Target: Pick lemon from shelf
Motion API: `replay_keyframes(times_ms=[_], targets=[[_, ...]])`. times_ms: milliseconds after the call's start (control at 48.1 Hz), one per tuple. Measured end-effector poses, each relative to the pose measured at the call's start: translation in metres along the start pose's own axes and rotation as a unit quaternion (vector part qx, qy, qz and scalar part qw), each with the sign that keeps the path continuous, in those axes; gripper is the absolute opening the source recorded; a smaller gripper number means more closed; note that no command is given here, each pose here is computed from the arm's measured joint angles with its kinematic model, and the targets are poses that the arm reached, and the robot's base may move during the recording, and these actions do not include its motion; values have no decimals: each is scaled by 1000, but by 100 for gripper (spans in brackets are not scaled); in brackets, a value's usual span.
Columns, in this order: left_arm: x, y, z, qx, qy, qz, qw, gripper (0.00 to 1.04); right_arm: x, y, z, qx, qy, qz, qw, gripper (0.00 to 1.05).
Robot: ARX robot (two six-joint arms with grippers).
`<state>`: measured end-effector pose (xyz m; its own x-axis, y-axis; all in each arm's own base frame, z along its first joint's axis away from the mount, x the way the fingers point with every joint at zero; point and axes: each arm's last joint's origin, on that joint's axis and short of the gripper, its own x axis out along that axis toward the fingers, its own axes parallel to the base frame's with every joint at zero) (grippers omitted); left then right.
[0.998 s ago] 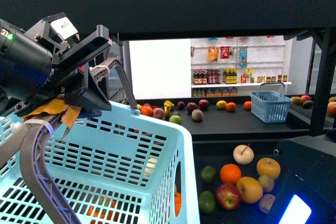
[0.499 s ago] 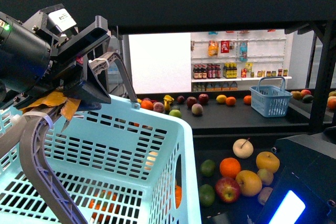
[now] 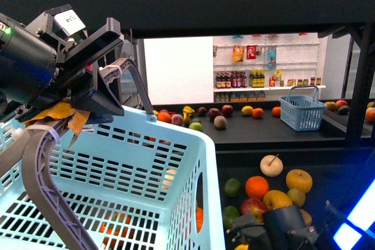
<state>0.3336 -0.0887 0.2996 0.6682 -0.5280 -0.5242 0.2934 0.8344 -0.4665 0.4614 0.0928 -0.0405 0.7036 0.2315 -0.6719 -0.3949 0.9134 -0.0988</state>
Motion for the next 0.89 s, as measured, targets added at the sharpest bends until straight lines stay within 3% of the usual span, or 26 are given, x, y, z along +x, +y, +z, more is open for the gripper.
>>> replay_keyframes(times_ms=[312, 499, 707, 894], targets=[[0, 0, 0, 0, 0, 0, 1000, 17, -80, -82, 47, 39, -59, -72, 995, 54], [0, 0, 0, 0, 0, 0, 1000, 17, -137, -113, 90, 45, -116, -98, 987, 54], [0, 0, 0, 0, 0, 0, 1000, 17, -200, -107, 147, 42, -183, -81, 979, 54], [0, 0, 0, 0, 0, 0, 1000, 17, -242, -72, 189, 28, -223, -34, 974, 54]])
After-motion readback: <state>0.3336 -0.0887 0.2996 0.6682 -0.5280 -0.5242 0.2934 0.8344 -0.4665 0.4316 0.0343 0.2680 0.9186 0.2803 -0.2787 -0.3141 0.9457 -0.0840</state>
